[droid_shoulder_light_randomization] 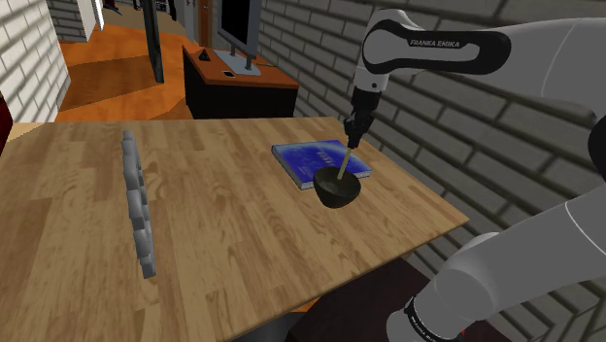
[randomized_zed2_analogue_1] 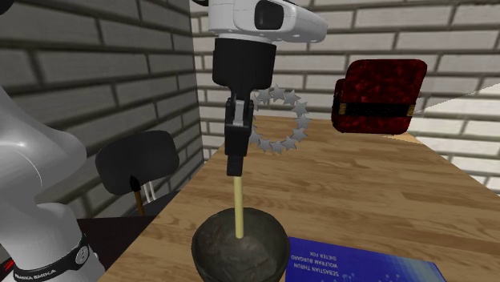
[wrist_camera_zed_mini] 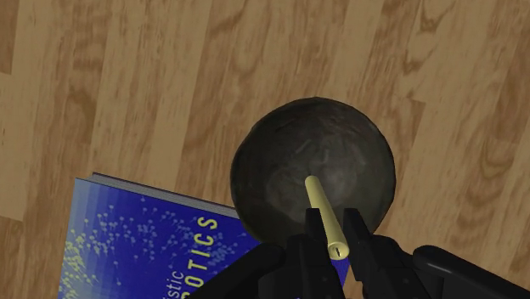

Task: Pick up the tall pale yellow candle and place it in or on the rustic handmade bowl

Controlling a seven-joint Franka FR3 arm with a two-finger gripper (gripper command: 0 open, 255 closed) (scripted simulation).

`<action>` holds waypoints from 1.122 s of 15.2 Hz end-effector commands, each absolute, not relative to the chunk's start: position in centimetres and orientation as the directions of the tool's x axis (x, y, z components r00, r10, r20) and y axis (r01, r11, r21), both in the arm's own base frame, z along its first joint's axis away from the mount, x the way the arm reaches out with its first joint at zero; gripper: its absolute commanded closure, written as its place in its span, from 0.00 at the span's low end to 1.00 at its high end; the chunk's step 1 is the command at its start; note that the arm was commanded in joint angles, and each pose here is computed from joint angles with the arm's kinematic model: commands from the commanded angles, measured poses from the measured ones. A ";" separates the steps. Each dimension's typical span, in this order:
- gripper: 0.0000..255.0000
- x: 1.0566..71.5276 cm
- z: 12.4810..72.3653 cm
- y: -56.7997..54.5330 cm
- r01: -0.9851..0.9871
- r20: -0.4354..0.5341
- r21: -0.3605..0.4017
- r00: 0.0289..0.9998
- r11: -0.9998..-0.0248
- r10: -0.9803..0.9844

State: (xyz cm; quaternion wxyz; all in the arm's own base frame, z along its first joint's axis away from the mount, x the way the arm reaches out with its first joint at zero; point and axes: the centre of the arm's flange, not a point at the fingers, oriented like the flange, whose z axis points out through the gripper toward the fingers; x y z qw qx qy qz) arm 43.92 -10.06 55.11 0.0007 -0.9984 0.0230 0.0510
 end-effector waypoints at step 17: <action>0.00 44.4 60.0 -10.1 -0.046 -0.102 0.001 0.994 -0.999 -0.046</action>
